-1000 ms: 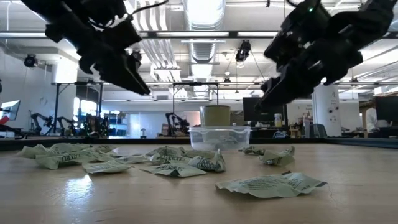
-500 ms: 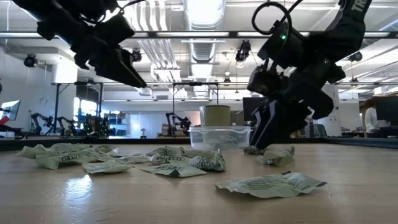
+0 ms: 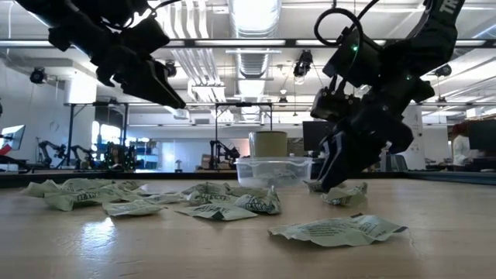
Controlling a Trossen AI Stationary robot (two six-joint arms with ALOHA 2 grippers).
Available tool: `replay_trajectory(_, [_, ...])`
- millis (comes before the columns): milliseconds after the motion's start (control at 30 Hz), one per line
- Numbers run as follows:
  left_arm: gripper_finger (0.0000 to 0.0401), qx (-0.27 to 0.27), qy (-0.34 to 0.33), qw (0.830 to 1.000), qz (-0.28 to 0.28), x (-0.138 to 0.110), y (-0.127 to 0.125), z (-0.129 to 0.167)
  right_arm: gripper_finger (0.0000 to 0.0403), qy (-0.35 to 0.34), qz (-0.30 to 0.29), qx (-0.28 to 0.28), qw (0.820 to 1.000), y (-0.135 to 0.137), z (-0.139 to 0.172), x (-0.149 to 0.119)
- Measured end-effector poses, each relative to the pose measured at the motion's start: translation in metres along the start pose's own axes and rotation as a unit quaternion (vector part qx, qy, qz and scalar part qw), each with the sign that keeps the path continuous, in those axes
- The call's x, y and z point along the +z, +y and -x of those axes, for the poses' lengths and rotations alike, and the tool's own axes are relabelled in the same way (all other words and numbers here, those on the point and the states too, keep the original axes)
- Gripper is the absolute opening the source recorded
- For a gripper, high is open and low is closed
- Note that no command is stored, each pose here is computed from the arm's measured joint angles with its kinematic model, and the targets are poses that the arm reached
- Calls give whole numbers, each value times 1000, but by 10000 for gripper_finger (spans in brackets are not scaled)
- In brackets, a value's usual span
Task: Pick and place items into bin
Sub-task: Put the green stevia packet into the transparent bin
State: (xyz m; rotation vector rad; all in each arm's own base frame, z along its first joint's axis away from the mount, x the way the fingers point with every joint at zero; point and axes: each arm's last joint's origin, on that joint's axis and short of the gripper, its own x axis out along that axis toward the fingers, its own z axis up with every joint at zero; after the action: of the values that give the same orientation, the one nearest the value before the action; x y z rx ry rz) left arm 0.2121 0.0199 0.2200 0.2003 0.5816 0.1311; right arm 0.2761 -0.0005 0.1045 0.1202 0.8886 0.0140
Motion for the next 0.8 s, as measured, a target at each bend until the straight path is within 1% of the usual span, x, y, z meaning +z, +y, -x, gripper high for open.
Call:
replay_trajectory(233, [169,0,0,1000,0,0,0,0,54,3,8,-5,1000,0,0,0])
replay_trajectory(367, [169,0,0,1000,0,0,0,0,25,4,10,-2,1000,0,5,1])
replay_trajectory(467, [169,0,0,1000,0,0,0,0,13,0,12,1,1000,1,11,3])
replay_trajectory(567, [169,0,-1,1000,1,0,0,0,10,-16,14,3,1000,2,22,9])
replay_trajectory(700, [169,0,-2,1000,0,0,0,0,10,-48,37,3,998,4,37,17])
replay_trajectory(733, [169,0,-2,1000,0,0,0,0,10,-60,44,-1,997,5,42,20])
replay_trajectory(800, [169,0,-2,1000,0,0,0,0,10,-83,60,-26,994,4,50,25])
